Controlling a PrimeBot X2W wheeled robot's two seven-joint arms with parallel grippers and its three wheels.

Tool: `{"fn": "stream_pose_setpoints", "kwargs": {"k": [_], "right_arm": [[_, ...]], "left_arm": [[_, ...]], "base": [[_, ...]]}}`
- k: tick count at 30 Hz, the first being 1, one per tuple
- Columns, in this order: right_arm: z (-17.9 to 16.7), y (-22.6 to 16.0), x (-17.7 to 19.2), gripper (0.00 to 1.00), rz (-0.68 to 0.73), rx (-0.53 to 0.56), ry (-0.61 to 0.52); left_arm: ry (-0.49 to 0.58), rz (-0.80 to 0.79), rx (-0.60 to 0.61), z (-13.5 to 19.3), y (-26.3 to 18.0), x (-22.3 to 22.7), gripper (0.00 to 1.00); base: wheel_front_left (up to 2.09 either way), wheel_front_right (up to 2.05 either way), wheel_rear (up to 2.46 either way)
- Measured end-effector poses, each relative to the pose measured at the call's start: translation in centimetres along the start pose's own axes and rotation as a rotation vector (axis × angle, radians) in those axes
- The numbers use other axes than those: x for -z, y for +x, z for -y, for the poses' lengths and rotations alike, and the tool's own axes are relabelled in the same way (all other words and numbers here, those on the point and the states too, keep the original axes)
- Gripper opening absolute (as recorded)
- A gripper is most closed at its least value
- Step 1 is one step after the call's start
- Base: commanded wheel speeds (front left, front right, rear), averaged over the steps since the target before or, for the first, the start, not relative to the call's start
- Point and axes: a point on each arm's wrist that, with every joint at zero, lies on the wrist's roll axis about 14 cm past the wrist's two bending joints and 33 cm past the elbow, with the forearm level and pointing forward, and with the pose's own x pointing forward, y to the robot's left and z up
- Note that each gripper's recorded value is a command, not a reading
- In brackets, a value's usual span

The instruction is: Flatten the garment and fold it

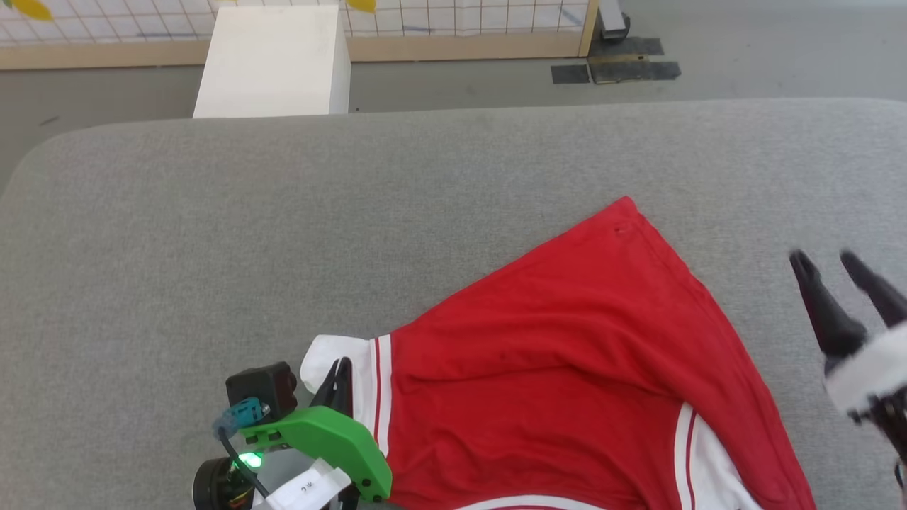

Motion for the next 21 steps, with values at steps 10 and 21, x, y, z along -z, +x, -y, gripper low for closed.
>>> {"fn": "stream_pose_setpoints", "kwargs": {"k": [10,21], "right_arm": [[-4.1,9.7,-0.7,1.0,-0.122,-0.119,-0.144],[-4.8,16.4,8.0,1.0,-0.61,-0.124,-0.457]], "left_arm": [[-0.022,-0.011,-0.03,-0.8,0.9,0.3,0.0],[-0.082,-0.048,-0.139,-3.4,1.8,2.4,0.0]], "base": [[0.0,0.0,0.0],[0.0,0.0,0.0]]}}
